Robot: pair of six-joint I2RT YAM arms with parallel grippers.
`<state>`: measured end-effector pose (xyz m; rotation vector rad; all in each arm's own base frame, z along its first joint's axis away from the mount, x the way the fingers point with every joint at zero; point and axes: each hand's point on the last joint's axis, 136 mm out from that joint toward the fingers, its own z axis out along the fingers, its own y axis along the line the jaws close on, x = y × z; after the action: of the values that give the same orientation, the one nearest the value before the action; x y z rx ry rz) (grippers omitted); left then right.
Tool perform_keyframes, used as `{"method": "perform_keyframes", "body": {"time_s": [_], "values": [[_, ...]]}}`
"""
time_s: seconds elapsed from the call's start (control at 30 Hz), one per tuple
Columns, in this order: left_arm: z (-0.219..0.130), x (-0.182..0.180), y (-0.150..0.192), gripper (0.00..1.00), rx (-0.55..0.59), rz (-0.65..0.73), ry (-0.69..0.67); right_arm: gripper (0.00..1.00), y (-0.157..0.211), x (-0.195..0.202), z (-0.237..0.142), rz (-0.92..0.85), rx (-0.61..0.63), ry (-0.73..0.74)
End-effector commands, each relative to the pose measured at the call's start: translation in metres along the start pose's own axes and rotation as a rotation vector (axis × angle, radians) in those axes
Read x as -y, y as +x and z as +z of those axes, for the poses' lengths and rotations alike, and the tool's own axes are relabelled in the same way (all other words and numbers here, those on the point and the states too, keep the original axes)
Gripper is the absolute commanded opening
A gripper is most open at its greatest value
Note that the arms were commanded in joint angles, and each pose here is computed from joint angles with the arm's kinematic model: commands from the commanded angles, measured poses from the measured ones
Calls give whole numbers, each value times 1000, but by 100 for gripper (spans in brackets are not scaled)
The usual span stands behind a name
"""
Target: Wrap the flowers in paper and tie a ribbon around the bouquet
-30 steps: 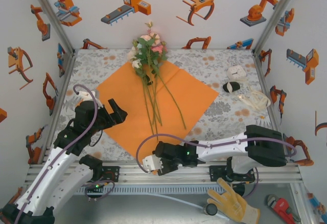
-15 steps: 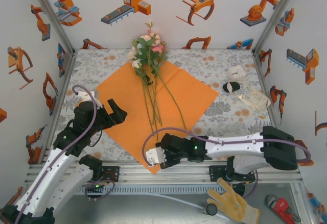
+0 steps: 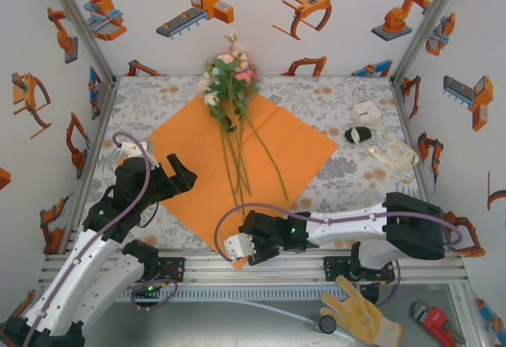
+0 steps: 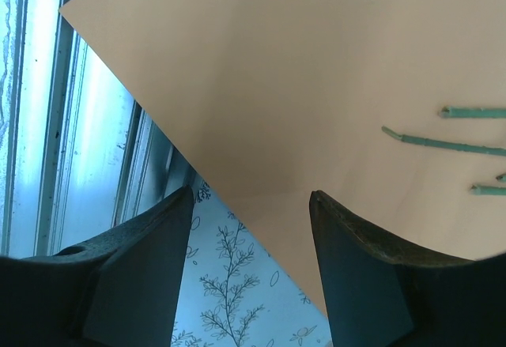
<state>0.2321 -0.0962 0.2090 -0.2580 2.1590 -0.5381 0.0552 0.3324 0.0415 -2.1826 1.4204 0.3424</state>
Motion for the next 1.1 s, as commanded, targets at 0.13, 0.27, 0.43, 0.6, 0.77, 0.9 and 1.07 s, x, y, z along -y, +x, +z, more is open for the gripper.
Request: {"method": "perform_keyframes", "body": {"time_s": [0.13,0.27,0.43,0.6,0.77,0.9,1.07], "values": [[0,2,-1,97,7,-15,14,58,-24,6,-3,-12,65,-8],[0,0,0,97,8,-18,12,60,-26,10,0,-28,74,23],[-2,1,0,97,8,-20,16,60,-26,5,10,-58,64,28],[-4,-1,0,97,14,-18,13,60,-28,0,11,-67,79,24],[-1,0,2,97,8,-27,19,57,-34,2,10,-68,105,37],[0,-1,3,97,3,-25,14,39,-38,2,8,-63,121,32],[0,-1,3,97,5,-27,16,23,-45,7,2,-23,160,52]]}}
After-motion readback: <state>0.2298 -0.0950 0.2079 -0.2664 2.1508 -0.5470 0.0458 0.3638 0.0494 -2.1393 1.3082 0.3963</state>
